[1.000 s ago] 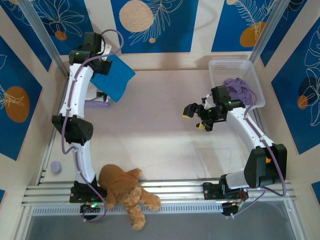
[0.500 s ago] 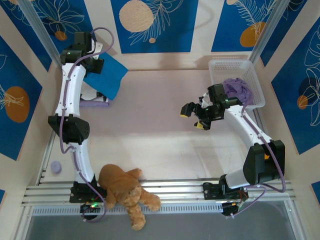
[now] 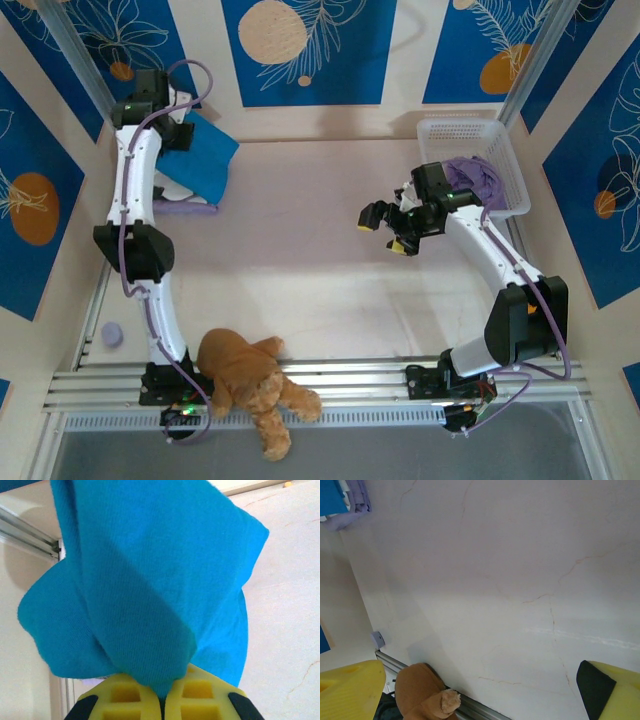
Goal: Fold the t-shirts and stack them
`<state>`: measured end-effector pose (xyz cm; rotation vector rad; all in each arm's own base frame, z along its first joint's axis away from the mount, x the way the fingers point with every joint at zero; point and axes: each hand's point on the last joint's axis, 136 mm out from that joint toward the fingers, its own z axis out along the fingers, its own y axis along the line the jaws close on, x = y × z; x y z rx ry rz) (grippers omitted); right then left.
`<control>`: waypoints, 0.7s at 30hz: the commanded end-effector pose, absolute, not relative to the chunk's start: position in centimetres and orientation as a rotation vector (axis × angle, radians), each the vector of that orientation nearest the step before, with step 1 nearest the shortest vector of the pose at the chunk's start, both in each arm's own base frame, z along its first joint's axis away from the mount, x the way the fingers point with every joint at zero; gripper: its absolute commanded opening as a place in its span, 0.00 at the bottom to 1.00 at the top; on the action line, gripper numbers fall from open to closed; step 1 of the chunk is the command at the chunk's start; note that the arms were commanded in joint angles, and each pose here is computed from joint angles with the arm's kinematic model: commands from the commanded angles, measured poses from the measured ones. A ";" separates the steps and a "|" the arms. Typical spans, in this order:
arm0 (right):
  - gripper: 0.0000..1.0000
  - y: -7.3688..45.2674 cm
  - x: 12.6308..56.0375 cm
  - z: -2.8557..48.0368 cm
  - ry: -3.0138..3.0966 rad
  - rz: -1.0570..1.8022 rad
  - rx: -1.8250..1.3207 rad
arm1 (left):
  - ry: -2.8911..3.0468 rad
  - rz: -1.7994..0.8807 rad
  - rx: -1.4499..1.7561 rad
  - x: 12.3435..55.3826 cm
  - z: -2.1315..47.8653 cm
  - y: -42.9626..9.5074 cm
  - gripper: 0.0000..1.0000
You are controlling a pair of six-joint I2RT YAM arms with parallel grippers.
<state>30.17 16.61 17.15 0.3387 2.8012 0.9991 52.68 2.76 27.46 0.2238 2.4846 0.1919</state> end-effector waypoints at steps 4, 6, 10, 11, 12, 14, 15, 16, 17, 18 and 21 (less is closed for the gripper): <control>0.99 17.1 29.9 17.7 2.826 1.008 0.345 | 2.426 0.212 0.169 54.6 27.9 5.1 0.00; 0.99 17.1 29.8 17.8 2.829 1.006 0.343 | 2.431 0.232 0.159 54.6 27.6 5.8 0.00; 0.99 17.1 29.9 18.2 2.831 1.001 0.335 | 2.440 0.246 0.161 55.0 26.9 6.7 0.00; 0.99 17.2 29.9 18.3 2.829 1.005 0.332 | 2.441 0.246 0.155 55.1 26.7 7.0 0.00; 0.99 17.2 29.9 18.4 2.829 1.007 0.333 | 2.444 0.249 0.143 55.2 26.5 7.3 0.00; 0.99 17.4 30.0 18.6 2.826 1.017 0.332 | 2.452 0.269 0.133 55.4 26.0 7.9 0.00; 0.99 17.4 30.1 18.6 2.825 1.021 0.332 | 2.455 0.279 0.135 55.5 25.7 8.1 0.00; 0.99 17.6 30.1 18.7 2.825 1.025 0.331 | 2.459 0.290 0.134 55.7 25.3 8.4 0.00; 0.99 17.6 30.2 18.7 2.826 1.025 0.328 | 2.462 0.292 0.135 55.8 25.1 8.5 0.00; 0.99 17.8 30.1 18.6 2.832 1.024 0.324 | 2.465 0.297 0.131 56.0 24.7 8.8 0.00; 0.99 18.1 30.2 18.5 2.844 1.023 0.315 | 2.470 0.315 0.122 56.4 24.0 9.6 0.00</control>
